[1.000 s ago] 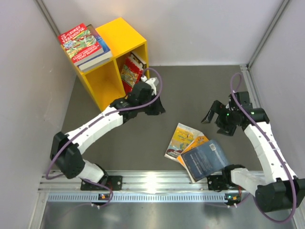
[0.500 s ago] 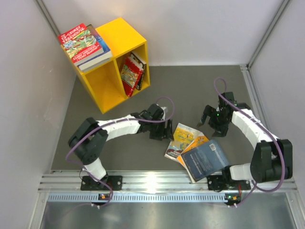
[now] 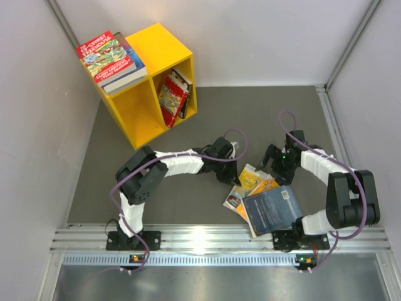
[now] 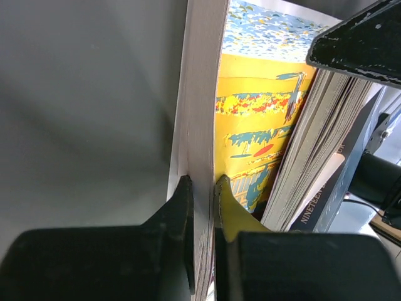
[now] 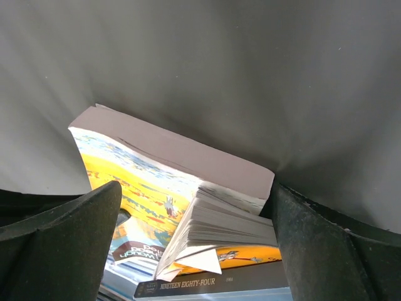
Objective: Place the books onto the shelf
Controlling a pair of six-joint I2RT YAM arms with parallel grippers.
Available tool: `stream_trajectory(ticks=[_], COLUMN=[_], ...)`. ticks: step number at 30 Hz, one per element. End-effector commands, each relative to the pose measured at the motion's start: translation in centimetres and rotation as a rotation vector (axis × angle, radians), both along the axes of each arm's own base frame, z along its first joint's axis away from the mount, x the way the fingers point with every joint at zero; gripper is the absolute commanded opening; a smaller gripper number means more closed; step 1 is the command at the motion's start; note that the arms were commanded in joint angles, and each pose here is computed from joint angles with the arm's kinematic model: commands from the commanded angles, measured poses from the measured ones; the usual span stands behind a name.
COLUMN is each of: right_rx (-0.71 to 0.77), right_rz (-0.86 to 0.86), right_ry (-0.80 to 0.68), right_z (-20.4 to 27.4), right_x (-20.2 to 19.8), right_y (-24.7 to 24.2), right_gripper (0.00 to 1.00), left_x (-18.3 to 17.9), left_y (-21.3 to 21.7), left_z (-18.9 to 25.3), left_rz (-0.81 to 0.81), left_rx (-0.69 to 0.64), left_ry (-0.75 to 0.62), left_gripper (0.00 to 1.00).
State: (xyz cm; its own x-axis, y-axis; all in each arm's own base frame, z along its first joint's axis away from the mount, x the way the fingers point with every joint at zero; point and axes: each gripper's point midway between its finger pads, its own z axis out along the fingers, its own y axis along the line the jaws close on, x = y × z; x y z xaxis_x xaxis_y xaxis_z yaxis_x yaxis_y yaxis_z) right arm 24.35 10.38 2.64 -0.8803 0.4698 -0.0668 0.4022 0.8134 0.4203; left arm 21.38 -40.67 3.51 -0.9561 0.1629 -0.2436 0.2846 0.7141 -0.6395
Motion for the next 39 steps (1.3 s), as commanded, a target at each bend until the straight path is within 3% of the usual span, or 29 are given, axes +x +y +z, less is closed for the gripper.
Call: stream_trajectory(ticks=[1,6,11,16,23,29,39], right_rx=[0.08,0.104,0.081,0.098,0.192,0.442,0.69], right_rz=[0.014,0.009,0.016,0.002,-0.014,0.003,0.083], right_ry=[0.052,0.05,-0.147,-0.323,-0.471,-0.487,-0.572], right_z=[-3.7,-3.3,3.1,10.3,16.7,17.0,19.2], right_x=[-2.0,-2.3,2.8,7.0,9.6,8.4,6.8], right_y=[1.6,1.9,1.6,1.9,3.2,6.7,10.7], right_gripper=[1.0,1.0,1.0,1.0,1.0,1.0,1.0], left_x=[-2.2,-0.8,2.8,6.6,8.7,8.0,5.8], left_y=[-2.7,-3.3,0.4,3.8,5.3,5.0,4.9], left_z=[-0.6,2.1,5.0,12.8,21.8,24.4,24.3], left_rz=[-0.071,-0.067,0.049,0.157,0.207,0.214,0.215], left_rx=[-0.049,-0.071,-0.031,-0.149,-0.305,-0.407,-0.567], left_ry=[0.023,-0.042,-0.082,-0.168,-0.244,-0.225,-0.159], left_gripper=[0.0,0.0,0.0,0.0,0.0,0.0,0.0])
